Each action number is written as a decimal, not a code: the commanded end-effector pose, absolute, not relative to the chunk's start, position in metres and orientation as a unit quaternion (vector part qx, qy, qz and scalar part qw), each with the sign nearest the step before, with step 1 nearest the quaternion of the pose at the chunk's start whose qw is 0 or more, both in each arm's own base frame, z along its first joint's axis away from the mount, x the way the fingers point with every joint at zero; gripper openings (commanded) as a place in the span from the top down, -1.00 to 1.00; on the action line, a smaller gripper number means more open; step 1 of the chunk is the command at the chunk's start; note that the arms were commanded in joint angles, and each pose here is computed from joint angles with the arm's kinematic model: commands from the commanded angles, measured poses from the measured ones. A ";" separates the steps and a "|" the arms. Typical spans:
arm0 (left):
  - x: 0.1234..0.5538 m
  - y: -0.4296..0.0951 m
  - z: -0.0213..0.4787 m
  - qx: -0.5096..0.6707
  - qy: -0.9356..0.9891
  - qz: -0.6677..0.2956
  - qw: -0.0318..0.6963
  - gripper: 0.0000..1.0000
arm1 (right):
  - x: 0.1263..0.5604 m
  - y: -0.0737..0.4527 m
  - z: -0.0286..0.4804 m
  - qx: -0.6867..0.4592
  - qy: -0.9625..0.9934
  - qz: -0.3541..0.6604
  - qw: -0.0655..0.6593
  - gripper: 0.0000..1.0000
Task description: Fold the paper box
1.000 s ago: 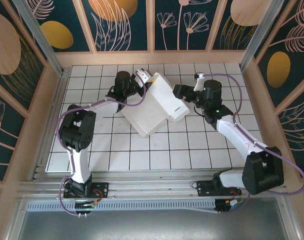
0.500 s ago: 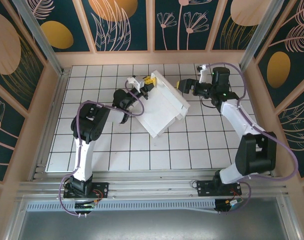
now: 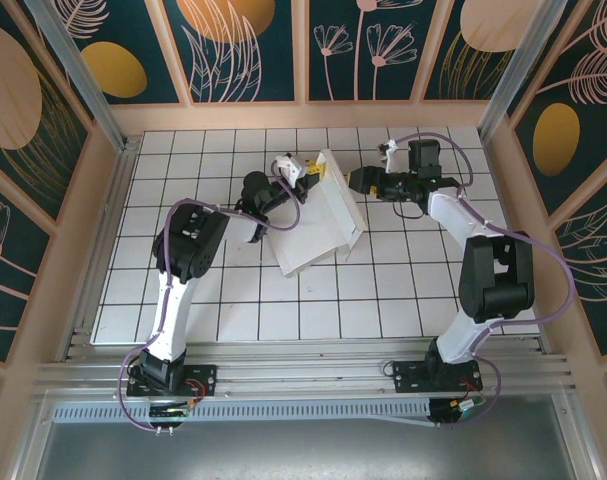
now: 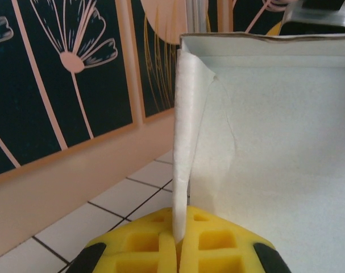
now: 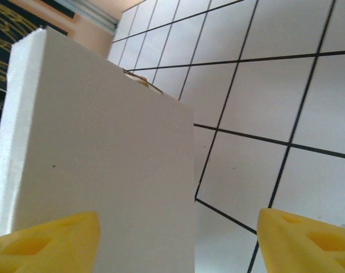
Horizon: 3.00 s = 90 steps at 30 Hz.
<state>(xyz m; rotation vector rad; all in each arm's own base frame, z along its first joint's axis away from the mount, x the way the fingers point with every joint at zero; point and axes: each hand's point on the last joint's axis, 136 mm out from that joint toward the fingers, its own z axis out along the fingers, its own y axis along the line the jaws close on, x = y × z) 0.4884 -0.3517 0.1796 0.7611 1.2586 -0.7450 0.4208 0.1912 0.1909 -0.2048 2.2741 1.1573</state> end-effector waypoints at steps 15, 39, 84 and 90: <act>0.497 -0.387 0.149 0.450 0.522 -0.314 0.653 1.00 | 0.420 0.172 0.197 -0.061 0.840 0.451 0.295 -0.52; 0.491 -0.370 0.186 0.405 0.518 -0.309 0.688 -0.21 | 0.437 0.195 0.139 -0.062 0.872 0.416 0.251 -0.07; 0.505 -0.294 0.118 0.081 0.882 -0.412 0.212 0.11 | 0.426 0.276 0.124 -0.324 0.866 -0.083 0.372 0.32; 0.487 -0.292 0.131 0.071 0.861 -0.444 0.237 0.21 | 0.426 0.283 0.135 -0.347 0.843 -0.130 0.390 0.31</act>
